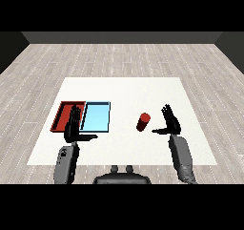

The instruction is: Pick the red can and put it in the red box

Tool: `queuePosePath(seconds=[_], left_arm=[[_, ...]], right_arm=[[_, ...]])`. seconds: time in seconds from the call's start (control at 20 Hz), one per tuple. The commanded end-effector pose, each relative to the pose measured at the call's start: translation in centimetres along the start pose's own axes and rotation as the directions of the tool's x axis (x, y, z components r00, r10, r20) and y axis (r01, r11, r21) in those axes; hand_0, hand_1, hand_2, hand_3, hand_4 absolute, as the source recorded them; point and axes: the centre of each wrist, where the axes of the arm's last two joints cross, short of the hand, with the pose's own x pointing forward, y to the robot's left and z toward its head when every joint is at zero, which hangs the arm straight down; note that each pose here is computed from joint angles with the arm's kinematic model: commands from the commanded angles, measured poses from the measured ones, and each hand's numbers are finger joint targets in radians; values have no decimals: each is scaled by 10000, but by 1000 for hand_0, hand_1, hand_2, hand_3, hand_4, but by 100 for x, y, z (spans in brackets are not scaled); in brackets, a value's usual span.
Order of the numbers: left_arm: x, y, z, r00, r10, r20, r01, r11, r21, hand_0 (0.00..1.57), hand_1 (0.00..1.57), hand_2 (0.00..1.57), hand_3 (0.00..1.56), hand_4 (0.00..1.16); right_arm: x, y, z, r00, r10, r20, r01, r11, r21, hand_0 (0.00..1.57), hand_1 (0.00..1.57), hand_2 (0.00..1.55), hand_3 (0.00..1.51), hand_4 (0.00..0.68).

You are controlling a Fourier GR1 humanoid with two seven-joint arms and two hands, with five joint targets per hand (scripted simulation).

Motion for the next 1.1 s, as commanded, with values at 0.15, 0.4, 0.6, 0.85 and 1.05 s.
queuePosePath(seconds=[0.15, 0.4, 0.6, 0.85, 1.05], left_arm=[[83, -6, 96, 9999, 123, 71, -124, 9998, 126, 0, 0, 0, 0, 0], [100, -108, 36, 9995, 243, -194, -241, 9997, 74, 0, 0, 0, 0, 0], [39, 121, -54, 10000, 14, 95, -16, 9996, 269, 0, 0, 0, 0, 0], [31, 121, -190, 9997, 41, 234, -47, 9997, 258, 0, 0, 0, 0, 0], [23, -50, 28, 10000, 30, 43, -31, 9997, 250, 0, 0, 0, 0, 0]], right_arm=[[-340, 390, -36, 9986, -455, -281, 462, 9987, 227, 0, 0, 0, 0, 0], [-296, 353, -95, 9948, -827, -597, 846, 9960, 293, 0, 0, 0, 0, 0], [-399, 450, -36, 9915, -1038, -780, 1074, 9933, 428, 0, 0, 0, 0, 0], [-398, 405, -208, 9922, -902, -858, 927, 9954, 257, 0, 0, 0, 0, 0], [-534, 534, -169, 9894, -1013, -1038, 1073, 9928, 535, 0, 0, 0, 0, 0]])
